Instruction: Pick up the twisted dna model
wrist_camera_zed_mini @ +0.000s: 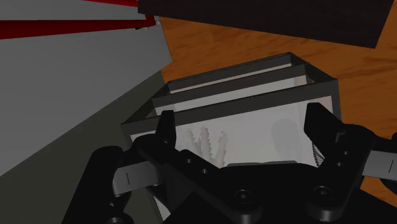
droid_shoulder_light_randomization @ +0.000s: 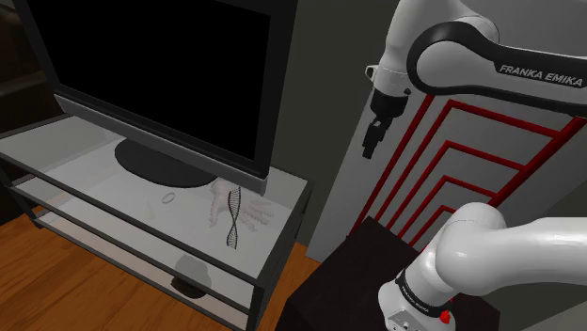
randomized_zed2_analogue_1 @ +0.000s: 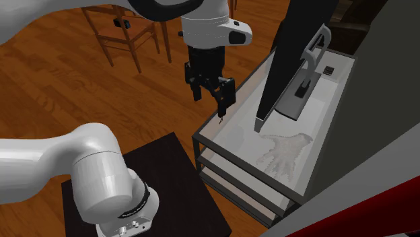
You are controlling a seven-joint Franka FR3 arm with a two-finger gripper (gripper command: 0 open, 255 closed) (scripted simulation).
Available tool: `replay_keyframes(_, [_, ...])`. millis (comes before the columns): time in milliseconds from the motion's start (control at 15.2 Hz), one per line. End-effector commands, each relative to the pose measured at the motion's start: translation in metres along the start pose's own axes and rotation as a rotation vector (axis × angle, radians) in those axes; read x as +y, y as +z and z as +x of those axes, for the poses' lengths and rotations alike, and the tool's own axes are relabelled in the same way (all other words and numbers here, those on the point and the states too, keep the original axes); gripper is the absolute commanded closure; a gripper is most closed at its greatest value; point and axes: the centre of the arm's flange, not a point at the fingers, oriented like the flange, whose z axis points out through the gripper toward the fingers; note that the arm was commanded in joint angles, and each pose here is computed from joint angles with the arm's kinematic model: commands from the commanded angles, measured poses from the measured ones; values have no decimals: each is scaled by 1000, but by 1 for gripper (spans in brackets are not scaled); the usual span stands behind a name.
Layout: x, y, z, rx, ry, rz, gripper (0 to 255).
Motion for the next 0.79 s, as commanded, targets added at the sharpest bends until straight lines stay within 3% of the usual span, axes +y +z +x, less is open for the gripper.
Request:
replay_keyframes(0, [0, 0, 0, 0, 0, 0, 0])
replay_keyframes(726, [-100, 97, 19, 189, 239, 11, 0])
